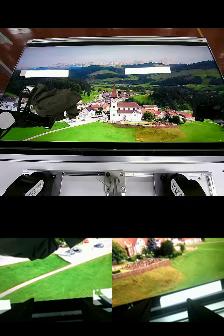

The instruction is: Fold the shirts.

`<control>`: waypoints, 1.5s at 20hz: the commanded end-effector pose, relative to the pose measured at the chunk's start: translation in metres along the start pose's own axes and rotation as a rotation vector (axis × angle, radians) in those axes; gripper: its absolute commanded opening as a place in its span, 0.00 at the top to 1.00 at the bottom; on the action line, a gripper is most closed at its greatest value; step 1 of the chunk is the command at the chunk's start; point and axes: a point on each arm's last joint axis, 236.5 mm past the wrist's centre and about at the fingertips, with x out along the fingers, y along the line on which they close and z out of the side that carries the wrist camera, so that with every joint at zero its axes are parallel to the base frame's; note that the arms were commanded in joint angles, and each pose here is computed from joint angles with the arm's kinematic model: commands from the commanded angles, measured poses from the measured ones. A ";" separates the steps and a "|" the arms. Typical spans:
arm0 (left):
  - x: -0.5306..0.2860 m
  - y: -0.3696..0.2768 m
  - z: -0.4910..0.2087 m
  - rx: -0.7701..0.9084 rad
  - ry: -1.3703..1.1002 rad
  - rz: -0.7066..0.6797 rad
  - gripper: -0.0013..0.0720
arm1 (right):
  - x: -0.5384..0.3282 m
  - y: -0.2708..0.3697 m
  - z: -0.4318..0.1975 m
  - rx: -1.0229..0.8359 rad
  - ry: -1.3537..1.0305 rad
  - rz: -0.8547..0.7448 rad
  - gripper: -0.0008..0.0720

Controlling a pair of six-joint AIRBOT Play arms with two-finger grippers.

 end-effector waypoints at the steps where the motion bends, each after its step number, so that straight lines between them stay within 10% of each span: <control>1: 0.000 0.000 0.000 0.000 0.000 0.001 0.09 | -0.002 0.002 0.028 0.001 -0.119 0.009 0.19; 14: 0.000 -0.011 0.012 -0.021 -0.052 -0.047 0.10 | -0.001 0.012 0.014 0.007 -0.059 0.050 0.19; 16: 0.002 -0.001 0.035 -0.041 -0.137 -0.013 0.22 | -0.001 0.015 0.014 0.010 -0.058 0.066 0.19; 20: 0.036 0.043 0.066 -0.038 -0.082 0.105 0.01 | -0.002 0.034 0.014 0.022 -0.058 0.142 0.19; 30: 0.161 0.064 0.068 -0.279 0.270 -0.043 0.01 | -0.004 0.046 0.011 0.039 -0.045 0.197 0.19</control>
